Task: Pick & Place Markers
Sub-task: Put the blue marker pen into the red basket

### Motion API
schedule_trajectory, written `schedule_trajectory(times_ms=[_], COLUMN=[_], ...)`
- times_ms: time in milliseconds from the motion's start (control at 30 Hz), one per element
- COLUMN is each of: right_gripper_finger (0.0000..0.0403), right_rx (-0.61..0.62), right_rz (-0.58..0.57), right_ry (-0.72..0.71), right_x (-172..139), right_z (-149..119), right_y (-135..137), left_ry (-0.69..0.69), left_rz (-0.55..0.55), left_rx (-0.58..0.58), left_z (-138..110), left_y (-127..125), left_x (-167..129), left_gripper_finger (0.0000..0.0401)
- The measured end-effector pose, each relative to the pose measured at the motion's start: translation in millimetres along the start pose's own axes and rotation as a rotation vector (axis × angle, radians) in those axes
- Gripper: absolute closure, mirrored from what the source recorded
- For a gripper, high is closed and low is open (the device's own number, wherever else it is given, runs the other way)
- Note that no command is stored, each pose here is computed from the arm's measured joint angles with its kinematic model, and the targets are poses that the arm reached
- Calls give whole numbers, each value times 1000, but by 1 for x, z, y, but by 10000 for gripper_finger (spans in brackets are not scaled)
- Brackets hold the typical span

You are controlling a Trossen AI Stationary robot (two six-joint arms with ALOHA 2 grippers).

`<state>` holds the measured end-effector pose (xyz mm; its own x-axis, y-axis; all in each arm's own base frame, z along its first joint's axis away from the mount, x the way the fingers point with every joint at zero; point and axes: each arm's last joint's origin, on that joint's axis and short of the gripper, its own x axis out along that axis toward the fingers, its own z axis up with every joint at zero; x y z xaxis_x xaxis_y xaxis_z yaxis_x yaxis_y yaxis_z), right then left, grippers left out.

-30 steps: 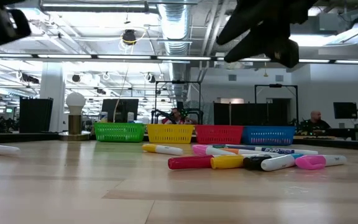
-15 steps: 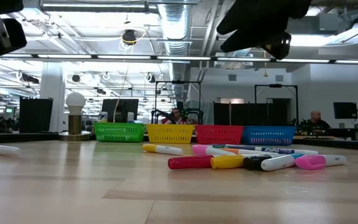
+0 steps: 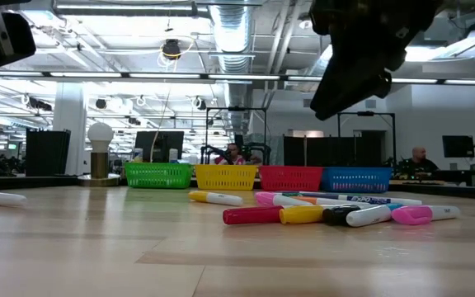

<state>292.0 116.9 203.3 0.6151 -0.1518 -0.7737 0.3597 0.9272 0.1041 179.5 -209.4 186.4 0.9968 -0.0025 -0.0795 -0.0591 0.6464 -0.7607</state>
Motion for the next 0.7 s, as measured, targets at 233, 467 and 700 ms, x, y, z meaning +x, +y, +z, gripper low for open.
schedule_trajectory(times_ms=[233, 467, 700], right_gripper_finger=[276, 276, 276], right_rx=[-13, -61, -159], right_rz=[16, -55, -112], right_ry=[-29, -317, -246], right_x=[-3, -24, -31], right_z=[-2, -9, -26], right_y=[6, 34, 33], left_ry=[-9, -15, -18], left_rz=[-10, -8, -11], left_rx=[-18, -21, -27], left_z=[1, 2, 3], left_y=[-2, -1, -2], left_x=[0, 1, 1], left_gripper_finger=[297, 297, 297])
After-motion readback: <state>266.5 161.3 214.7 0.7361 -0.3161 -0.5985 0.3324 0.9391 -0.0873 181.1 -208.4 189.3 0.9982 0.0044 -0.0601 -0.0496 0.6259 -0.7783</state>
